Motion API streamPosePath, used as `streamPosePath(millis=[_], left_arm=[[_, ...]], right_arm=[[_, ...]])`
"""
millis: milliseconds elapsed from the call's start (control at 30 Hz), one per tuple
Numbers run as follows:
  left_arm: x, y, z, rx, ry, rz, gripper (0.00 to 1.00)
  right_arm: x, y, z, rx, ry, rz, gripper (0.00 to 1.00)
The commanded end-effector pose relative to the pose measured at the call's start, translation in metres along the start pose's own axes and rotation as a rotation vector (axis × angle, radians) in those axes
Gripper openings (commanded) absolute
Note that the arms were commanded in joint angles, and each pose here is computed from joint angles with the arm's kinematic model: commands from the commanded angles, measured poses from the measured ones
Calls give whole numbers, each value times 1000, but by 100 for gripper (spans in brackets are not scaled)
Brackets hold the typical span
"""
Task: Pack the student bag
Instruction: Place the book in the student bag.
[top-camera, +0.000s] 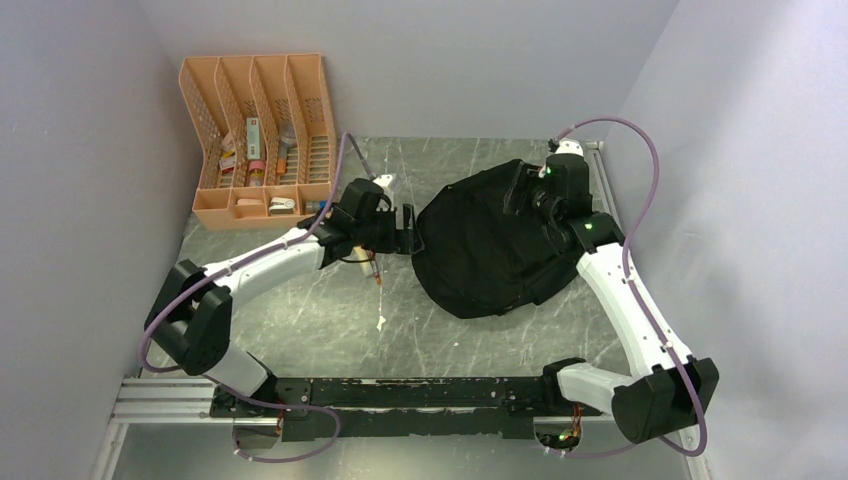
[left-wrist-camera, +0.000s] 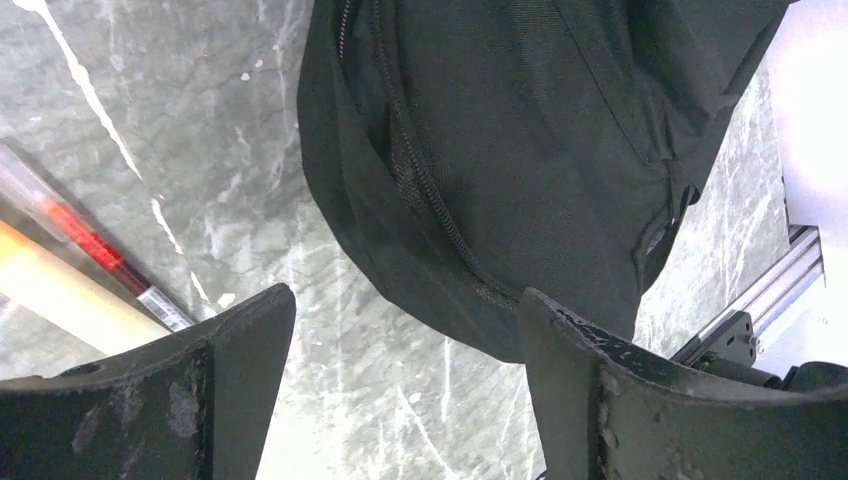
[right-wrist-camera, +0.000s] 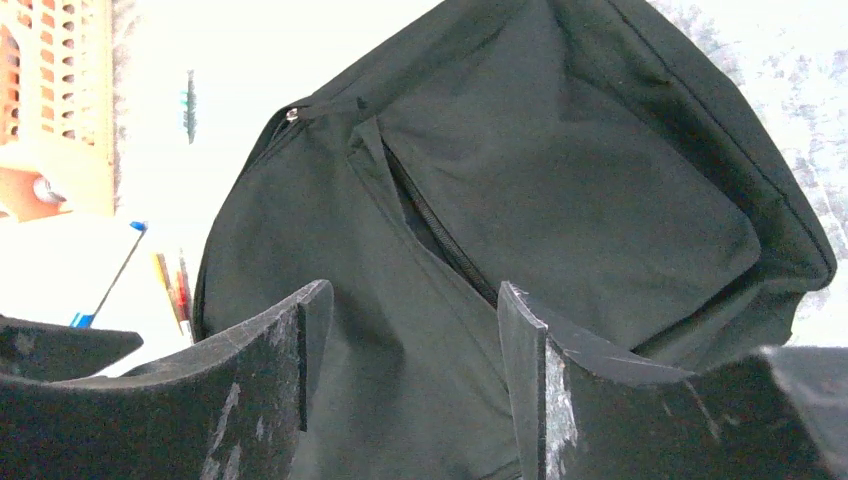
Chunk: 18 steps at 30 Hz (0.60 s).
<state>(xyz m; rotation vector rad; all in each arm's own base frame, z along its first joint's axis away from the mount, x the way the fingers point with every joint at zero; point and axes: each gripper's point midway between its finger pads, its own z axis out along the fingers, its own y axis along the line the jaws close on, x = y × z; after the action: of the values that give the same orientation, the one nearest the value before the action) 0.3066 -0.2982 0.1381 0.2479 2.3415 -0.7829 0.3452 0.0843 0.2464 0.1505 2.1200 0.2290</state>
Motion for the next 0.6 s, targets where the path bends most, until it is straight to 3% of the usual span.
streamPosePath(millis=[0,233,433,567], left_arm=[[-6,-2,1,-78,-69,-74,86],[-1,5,13,-161,-61,-105,85],[-2,17,-11,-214,-128,-150,82],[-2,37,-36,-295,-184,-199,83]], right_arm=[[-11,-11,-4,59,-64,47,66],[-1,1,-2,-21,-27,15,66],[13,61,-16,-380,25,-115,66],[48,99,-16,-425,65,-266,69]])
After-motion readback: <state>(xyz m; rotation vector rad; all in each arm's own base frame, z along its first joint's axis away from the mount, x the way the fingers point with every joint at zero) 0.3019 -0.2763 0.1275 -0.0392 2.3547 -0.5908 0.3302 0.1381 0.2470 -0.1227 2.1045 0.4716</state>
